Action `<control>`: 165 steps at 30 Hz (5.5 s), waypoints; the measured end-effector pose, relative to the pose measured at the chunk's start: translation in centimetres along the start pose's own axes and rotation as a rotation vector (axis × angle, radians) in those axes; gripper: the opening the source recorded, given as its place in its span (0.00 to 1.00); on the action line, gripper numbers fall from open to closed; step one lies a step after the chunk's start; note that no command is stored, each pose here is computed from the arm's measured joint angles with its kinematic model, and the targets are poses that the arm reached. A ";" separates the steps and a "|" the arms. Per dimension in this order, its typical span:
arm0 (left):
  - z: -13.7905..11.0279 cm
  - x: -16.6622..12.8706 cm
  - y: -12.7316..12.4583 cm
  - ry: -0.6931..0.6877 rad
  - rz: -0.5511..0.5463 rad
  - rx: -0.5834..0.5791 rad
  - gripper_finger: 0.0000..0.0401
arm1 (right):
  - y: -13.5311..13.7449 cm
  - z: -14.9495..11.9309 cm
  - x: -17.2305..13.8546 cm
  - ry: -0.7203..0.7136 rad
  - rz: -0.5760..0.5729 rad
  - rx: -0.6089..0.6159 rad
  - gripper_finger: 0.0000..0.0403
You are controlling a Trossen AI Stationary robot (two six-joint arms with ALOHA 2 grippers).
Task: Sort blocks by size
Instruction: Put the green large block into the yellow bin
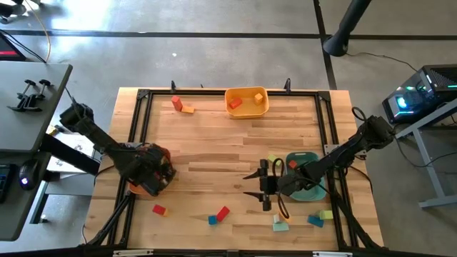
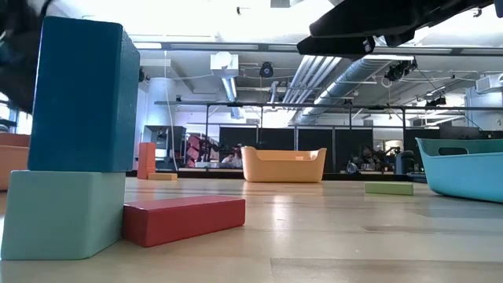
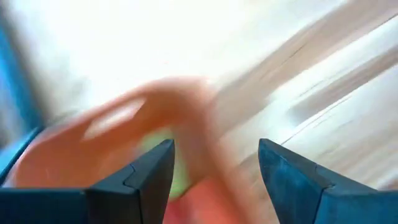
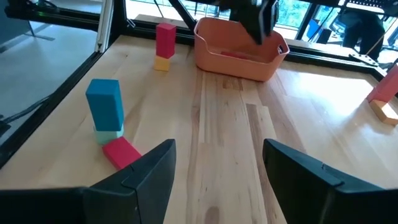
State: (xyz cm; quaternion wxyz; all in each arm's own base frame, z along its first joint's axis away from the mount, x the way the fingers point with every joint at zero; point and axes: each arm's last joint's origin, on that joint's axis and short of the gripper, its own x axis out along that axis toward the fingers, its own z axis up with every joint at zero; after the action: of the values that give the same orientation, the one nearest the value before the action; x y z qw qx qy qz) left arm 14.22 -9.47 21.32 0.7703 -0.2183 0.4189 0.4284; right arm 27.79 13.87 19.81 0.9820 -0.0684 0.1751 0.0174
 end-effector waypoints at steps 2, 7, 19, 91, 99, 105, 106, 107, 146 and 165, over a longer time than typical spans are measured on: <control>0.3 -0.7 -1.1 -0.155 -0.115 0.015 0.55 | 0.1 -0.1 0.0 0.008 0.002 0.018 0.59; 0.7 -2.2 -4.8 -0.541 -0.346 0.128 0.54 | 1.5 0.0 -1.0 0.004 0.050 0.057 0.59; 1.7 -0.4 -12.7 -0.767 -0.466 0.489 0.54 | 6.6 6.3 -8.5 0.031 -0.111 0.087 0.59; 3.7 6.9 -17.1 -0.898 -0.468 0.511 0.54 | 15.4 3.5 -9.7 0.348 -0.142 0.301 0.59; 3.7 7.0 -17.0 -0.895 -0.462 0.516 0.54 | 9.7 5.2 -6.4 0.545 -0.260 0.228 0.60; 3.6 7.1 -17.0 -0.879 -0.456 0.523 0.54 | 7.8 5.1 -4.7 0.831 -0.067 0.298 0.66; 3.6 7.2 -17.0 -0.872 -0.457 0.521 0.54 | 7.7 5.0 -4.7 0.857 -0.056 0.300 0.67; 3.5 7.3 -17.0 -0.864 -0.455 0.520 0.54 | 7.6 5.0 -4.8 0.878 -0.058 0.299 0.68; 3.3 7.8 -16.8 -0.825 -0.439 0.529 0.54 | 10.7 -0.7 -14.5 1.471 -0.033 0.113 0.69; 3.3 7.8 -16.8 -0.821 -0.447 0.522 0.54 | 10.8 -4.8 -13.5 1.496 0.049 0.142 0.65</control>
State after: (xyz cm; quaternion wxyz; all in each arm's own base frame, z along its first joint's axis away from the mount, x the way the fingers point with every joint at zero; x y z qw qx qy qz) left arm 32.13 -12.48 16.31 0.9719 0.0821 0.1190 0.1859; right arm 12.87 23.77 18.64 0.6024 0.0055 0.7978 -0.0231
